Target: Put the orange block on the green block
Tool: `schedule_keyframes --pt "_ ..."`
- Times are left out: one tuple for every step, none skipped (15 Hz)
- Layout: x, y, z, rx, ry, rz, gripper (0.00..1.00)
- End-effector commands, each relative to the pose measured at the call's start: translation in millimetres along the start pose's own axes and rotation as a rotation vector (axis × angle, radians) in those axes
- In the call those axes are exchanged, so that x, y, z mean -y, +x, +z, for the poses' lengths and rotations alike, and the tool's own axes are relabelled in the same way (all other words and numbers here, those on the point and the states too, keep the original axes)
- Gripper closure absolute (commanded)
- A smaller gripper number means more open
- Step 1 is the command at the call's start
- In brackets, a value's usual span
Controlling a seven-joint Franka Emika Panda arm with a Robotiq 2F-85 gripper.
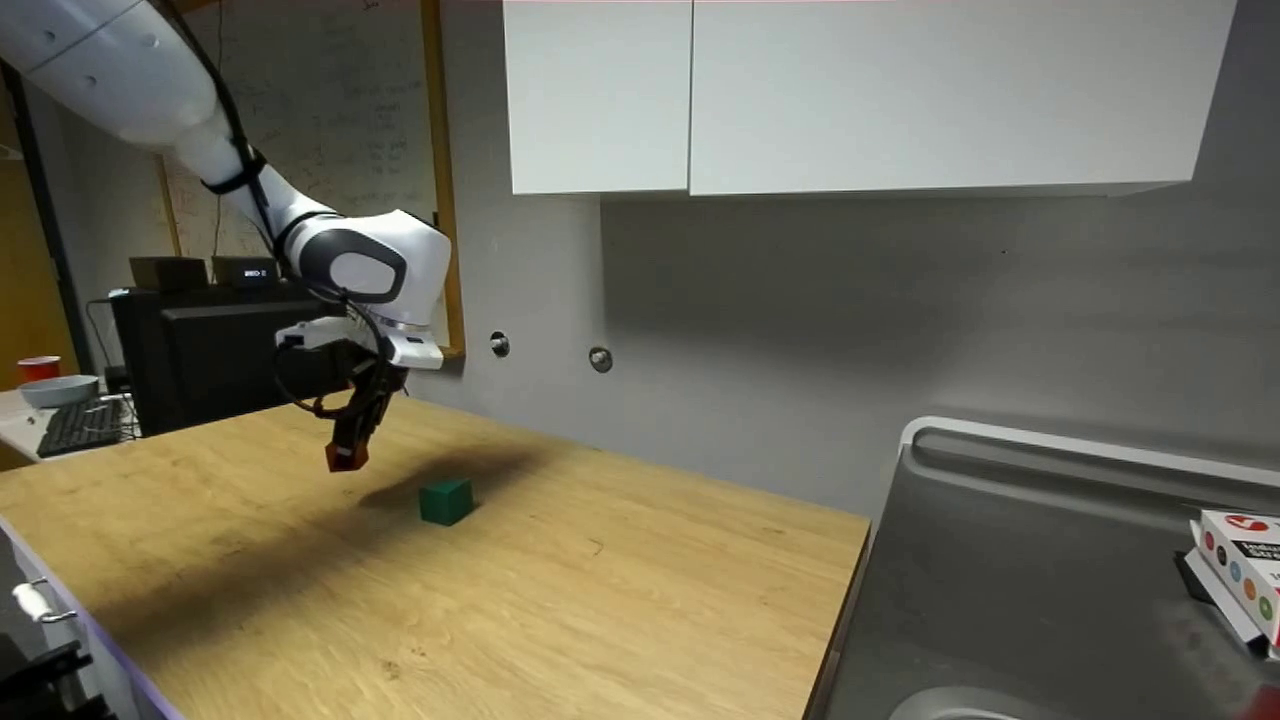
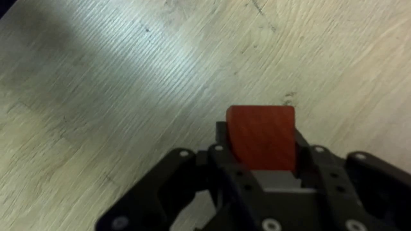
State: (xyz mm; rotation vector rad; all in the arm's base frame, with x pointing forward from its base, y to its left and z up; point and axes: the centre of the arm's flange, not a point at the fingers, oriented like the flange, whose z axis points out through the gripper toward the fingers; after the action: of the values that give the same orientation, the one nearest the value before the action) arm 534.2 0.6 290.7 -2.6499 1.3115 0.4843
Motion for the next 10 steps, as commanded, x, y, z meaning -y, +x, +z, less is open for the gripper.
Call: schedule_keyframes --pt "-13 19 -44 0.016 0.096 -0.035 0.81" --pt "-15 29 -51 0.017 0.114 -0.041 0.81" --pt "-16 38 -56 0.019 0.130 -0.045 0.81" --pt "-19 47 -60 0.020 0.141 -0.047 0.81" --pt "-21 56 -62 0.024 0.150 -0.046 0.81" --pt "-22 64 -63 0.027 0.156 -0.046 0.81" --pt "-24 71 -63 0.030 0.159 -0.043 0.81" --pt "-25 79 -62 0.035 0.160 -0.039 0.81" --pt "-26 86 -61 0.039 0.157 -0.034 0.81" --pt "-28 92 -60 0.043 0.153 -0.029 0.81"
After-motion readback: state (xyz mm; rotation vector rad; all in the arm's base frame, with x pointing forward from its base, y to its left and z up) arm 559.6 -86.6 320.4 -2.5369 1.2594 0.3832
